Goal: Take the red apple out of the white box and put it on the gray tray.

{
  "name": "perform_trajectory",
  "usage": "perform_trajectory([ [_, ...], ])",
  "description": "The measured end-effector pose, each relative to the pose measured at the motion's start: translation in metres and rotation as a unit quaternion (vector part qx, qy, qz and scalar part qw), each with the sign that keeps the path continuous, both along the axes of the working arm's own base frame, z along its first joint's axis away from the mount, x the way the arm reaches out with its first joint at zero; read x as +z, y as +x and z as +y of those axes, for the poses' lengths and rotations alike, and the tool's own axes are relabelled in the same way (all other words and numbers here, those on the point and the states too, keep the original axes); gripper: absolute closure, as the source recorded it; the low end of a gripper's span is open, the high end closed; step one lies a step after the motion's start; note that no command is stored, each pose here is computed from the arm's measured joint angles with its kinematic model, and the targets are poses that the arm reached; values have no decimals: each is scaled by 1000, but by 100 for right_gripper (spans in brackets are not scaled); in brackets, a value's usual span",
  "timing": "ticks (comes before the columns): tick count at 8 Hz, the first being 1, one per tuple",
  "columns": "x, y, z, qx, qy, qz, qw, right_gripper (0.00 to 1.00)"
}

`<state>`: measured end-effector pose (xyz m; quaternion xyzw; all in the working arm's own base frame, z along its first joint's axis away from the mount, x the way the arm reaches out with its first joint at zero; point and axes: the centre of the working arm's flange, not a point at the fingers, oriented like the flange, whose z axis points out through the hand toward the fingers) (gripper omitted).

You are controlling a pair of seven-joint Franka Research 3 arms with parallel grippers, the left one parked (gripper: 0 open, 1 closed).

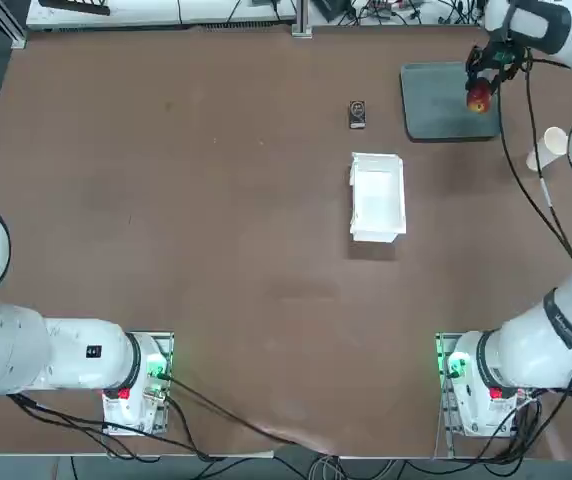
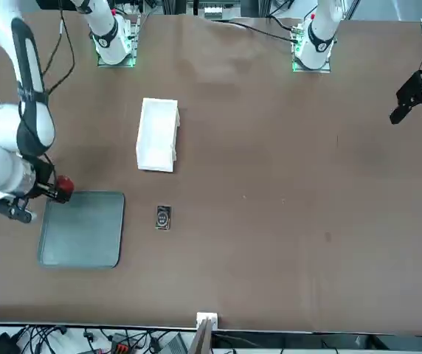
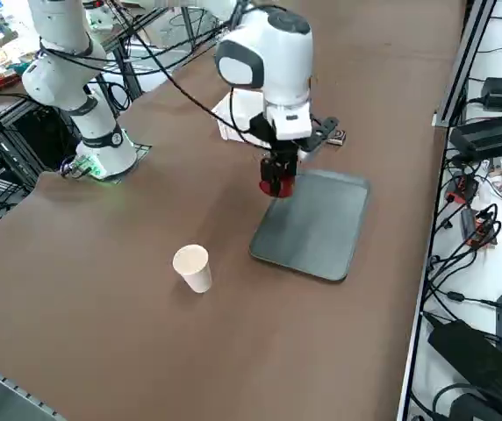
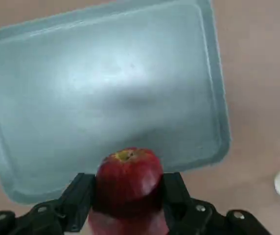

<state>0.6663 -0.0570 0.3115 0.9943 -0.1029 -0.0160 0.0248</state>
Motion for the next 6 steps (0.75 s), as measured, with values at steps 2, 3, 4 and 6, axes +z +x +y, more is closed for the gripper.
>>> perform_trajectory([
  [2, -41, 15, 3, 28, -4, -13, 1000, 23],
  [3, -58, 18, 4, 40, -5, -13, 999, 23],
  [4, -68, 18, 4, 49, -5, -9, 999, 23],
  [6, -73, 18, 5, 55, -4, -6, 998, 23],
])
